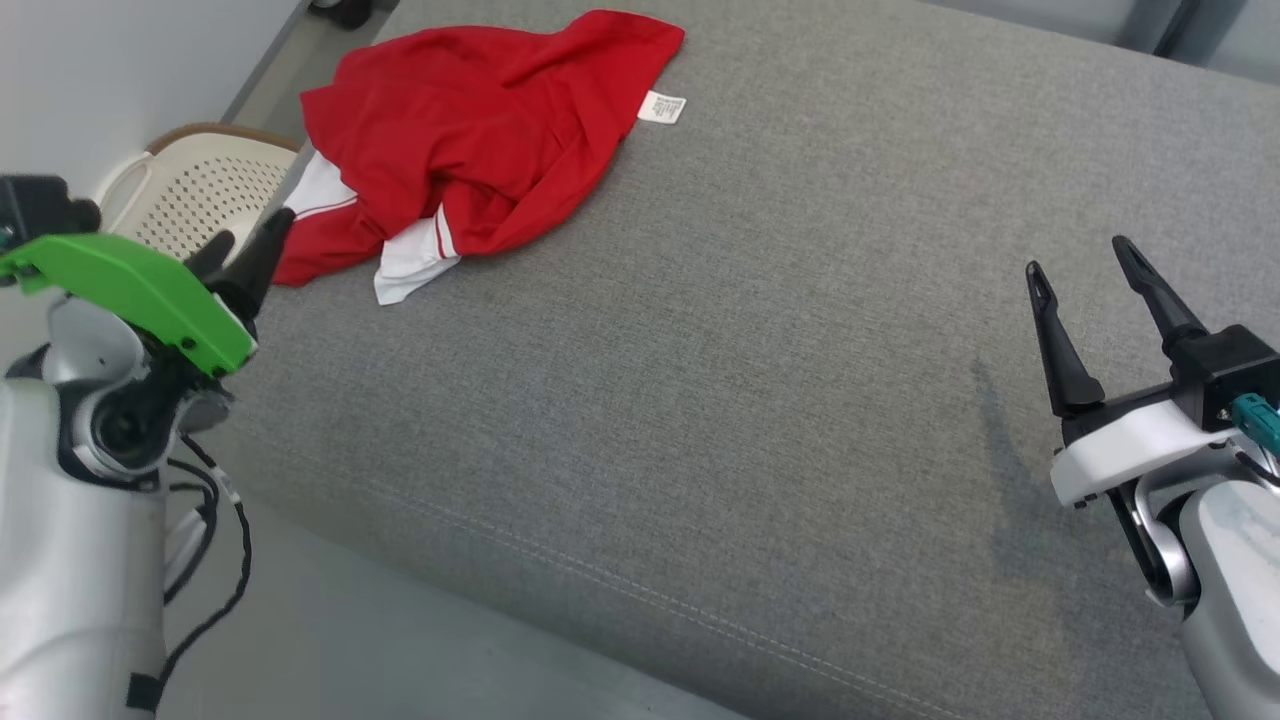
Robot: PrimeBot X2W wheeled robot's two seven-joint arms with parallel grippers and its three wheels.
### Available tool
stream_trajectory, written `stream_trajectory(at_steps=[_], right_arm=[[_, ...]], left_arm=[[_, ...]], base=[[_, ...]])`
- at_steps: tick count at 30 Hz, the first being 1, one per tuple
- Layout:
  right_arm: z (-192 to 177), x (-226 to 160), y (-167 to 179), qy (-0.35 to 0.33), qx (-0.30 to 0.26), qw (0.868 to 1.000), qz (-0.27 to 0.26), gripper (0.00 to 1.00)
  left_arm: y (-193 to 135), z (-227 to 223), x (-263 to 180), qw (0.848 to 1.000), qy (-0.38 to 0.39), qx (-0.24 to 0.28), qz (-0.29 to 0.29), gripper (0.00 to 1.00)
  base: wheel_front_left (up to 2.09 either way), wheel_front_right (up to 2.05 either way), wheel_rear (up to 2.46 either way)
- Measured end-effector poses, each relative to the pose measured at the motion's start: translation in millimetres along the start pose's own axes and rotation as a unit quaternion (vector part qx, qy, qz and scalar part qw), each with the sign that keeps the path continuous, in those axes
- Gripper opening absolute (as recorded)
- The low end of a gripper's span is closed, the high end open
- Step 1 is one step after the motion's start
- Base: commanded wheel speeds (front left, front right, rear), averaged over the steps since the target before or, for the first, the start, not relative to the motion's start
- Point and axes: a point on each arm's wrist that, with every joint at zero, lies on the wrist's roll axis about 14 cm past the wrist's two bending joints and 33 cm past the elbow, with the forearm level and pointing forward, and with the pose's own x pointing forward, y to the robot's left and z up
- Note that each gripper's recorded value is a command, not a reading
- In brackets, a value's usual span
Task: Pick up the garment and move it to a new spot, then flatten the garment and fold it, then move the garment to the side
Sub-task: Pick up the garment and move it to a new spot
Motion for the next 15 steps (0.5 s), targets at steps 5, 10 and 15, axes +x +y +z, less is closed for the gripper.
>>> stream_trajectory(at_steps=[5,10,15], right_arm=[[-4.9,8.7,-11.9,-0.003,0.000,1.000,-0.001,1.00],[-11.9,12.4,-30.2,0.000,-0.007,1.000,-0.007,1.00],[-17.1,15.7,-54.5,0.001,-0.024,0.999,-0.021,1.00]], left_arm=[[-1.0,21.0,29.8,0.999,0.022,-0.031,0.022,1.00],[3.8,22.2,58.6,0.996,0.051,-0.049,0.049,1.00],[11.0,10.0,87.0,0.991,0.084,-0.074,0.069,1.00]], base=[[0.00,0.00,0.00],[0.00,0.00,0.00],[0.00,0.00,0.00]])
